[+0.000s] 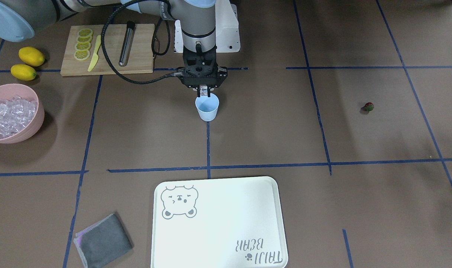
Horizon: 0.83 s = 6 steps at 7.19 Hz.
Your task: Put ice and strawberries in cup
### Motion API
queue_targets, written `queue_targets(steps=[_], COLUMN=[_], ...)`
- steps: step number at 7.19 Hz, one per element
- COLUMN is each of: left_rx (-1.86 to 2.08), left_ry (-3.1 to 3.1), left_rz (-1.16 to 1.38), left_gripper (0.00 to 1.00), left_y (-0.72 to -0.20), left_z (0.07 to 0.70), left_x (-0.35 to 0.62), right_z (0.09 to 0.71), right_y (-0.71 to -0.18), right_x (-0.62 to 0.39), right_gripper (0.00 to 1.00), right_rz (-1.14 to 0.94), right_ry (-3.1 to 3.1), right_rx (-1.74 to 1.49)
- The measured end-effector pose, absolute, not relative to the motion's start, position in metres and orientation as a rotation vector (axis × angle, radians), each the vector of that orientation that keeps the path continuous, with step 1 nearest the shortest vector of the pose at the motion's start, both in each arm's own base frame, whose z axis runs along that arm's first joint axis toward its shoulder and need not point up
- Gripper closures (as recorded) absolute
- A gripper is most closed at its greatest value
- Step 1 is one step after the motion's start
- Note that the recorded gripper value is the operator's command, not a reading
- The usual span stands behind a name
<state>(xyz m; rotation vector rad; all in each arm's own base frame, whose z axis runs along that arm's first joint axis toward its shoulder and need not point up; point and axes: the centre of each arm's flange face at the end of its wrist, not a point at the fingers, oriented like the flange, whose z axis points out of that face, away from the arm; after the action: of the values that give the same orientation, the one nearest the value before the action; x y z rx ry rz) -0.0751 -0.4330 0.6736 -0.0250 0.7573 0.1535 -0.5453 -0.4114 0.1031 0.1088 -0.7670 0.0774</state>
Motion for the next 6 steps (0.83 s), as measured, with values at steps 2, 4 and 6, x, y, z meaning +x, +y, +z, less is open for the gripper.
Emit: queue_targets(steps=[2,4,6], left_rx=[-0.025,-0.025,-0.025], left_ry=[0.757,0.757,0.757], left_rz=[0.153,0.153,0.153], left_gripper=[0.00,0.00,0.00], left_y=[-0.433,-0.433,-0.433], left_z=[0.674,0.674,0.674], left_x=[-0.075,-0.075,-0.075], right_z=[0.115,0.123,0.124], right_y=[-0.405,-0.404,-0.404], right_x=[-0.570,-0.580,-0.581], right_gripper=[0.97,0.60,0.00], right_rz=[0.073,0.069,0.059], right_ry=[-0.740,-0.733,-0.731], right_rx=[0.118,0.118,0.121])
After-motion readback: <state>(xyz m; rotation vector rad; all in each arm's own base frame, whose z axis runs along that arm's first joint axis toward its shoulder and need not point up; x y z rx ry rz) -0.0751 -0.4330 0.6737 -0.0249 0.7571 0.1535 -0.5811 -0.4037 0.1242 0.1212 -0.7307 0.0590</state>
